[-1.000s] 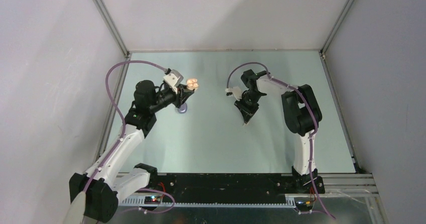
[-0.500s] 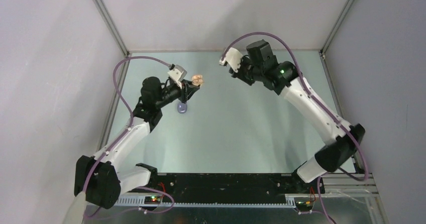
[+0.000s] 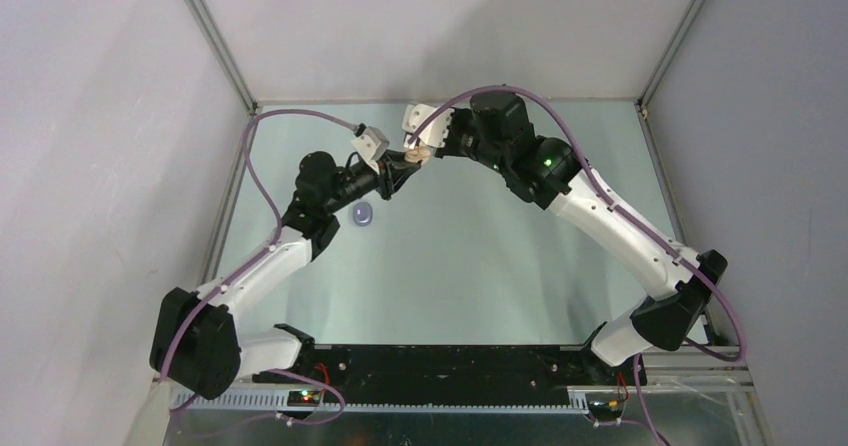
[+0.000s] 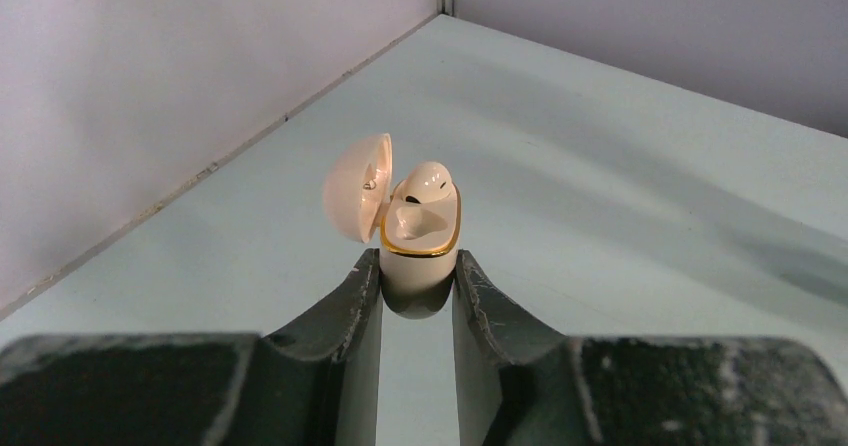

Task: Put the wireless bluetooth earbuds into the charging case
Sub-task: Place the earbud in the charging case.

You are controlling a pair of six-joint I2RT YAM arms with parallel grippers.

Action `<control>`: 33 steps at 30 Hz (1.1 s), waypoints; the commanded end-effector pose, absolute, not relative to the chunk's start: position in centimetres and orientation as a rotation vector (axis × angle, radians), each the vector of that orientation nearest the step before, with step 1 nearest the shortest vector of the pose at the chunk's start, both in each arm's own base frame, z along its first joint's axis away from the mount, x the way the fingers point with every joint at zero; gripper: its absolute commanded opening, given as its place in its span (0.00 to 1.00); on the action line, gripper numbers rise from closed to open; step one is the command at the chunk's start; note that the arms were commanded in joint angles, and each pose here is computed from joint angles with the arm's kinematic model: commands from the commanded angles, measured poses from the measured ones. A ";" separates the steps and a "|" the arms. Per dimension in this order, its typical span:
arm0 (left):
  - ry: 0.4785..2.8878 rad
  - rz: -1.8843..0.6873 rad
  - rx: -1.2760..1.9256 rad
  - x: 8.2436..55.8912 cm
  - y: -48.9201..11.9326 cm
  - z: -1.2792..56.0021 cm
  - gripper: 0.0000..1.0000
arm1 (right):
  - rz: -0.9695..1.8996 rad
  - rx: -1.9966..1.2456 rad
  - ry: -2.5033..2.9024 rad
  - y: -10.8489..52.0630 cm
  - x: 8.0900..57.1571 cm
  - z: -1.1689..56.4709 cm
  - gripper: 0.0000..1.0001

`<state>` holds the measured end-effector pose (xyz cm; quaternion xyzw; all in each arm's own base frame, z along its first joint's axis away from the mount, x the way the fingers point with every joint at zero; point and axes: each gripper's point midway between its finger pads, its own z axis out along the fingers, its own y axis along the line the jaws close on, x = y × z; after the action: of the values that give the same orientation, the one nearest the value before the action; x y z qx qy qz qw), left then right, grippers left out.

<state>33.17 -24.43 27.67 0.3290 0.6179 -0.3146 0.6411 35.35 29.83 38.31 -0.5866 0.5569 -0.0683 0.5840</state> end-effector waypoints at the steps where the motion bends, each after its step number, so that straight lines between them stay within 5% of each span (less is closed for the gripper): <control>1: 1.263 -0.735 0.710 33.4 -25.2 32.7 0.00 | -0.185 -1.331 1.197 31.3 35.4 40.7 0.00; 33: 1.202 -0.899 0.703 32.0 -26.8 35.3 0.00 | -0.101 -1.442 1.051 34.6 32.8 39.1 0.00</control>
<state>32.36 -26.34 30.97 0.3048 0.5845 -0.3897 0.6431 33.58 34.28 36.74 -0.6353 0.4881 -0.0444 0.5968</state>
